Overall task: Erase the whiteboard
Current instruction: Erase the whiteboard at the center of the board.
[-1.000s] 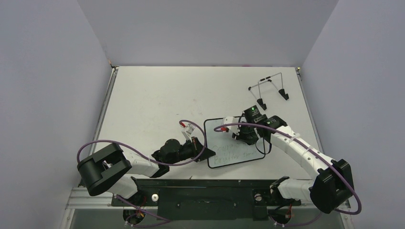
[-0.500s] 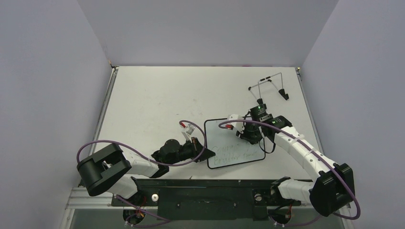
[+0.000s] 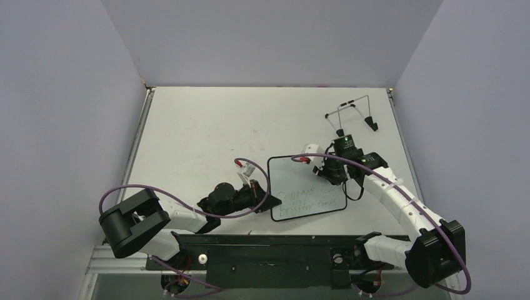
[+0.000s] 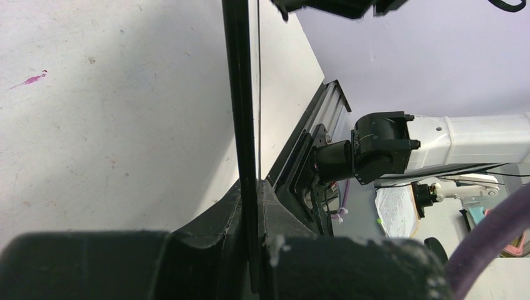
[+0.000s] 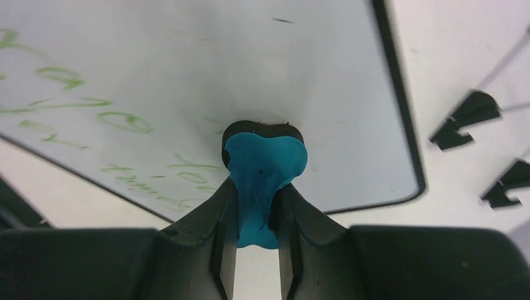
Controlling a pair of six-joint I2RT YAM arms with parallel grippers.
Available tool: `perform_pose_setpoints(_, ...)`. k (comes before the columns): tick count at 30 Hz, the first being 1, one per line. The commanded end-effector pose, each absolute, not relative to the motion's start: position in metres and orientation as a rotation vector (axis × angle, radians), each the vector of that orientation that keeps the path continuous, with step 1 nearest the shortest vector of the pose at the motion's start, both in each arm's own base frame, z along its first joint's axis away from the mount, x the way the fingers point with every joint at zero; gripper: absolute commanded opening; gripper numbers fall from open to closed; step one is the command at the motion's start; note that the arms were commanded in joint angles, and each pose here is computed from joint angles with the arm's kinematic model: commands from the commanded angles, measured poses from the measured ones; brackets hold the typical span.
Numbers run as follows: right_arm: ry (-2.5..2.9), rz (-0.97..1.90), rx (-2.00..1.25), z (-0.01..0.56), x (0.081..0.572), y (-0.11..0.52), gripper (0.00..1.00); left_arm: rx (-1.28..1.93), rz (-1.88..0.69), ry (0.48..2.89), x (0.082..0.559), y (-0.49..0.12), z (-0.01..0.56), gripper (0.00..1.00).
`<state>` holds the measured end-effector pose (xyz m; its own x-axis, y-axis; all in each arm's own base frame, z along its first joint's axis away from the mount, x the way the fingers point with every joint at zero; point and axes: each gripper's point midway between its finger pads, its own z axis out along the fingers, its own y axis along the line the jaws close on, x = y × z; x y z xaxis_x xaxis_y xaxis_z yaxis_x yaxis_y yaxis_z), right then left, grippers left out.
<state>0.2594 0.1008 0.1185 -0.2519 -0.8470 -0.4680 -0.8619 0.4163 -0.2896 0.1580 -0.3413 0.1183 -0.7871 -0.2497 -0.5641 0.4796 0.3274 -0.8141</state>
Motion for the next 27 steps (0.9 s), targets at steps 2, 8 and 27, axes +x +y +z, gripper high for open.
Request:
perform_pose_setpoints(2, 2.000, 0.287, -1.599, 0.126, 0.232, 0.133, 0.00, 0.268, -1.590, 1.800, 0.157, -0.348, 0.159, 0.00)
perform_pose_setpoints(8, 2.091, -0.016, -1.098, 0.153, 0.289, 0.080, 0.00, 0.261, -1.589, 1.794, 0.156, -0.345, 0.160, 0.00)
perform_pose_setpoints(27, 2.092, 0.011, -1.639, 0.101, 0.239, 0.106, 0.00, 0.255, -1.571, 1.788, 0.156, -0.340, 0.161, 0.00)
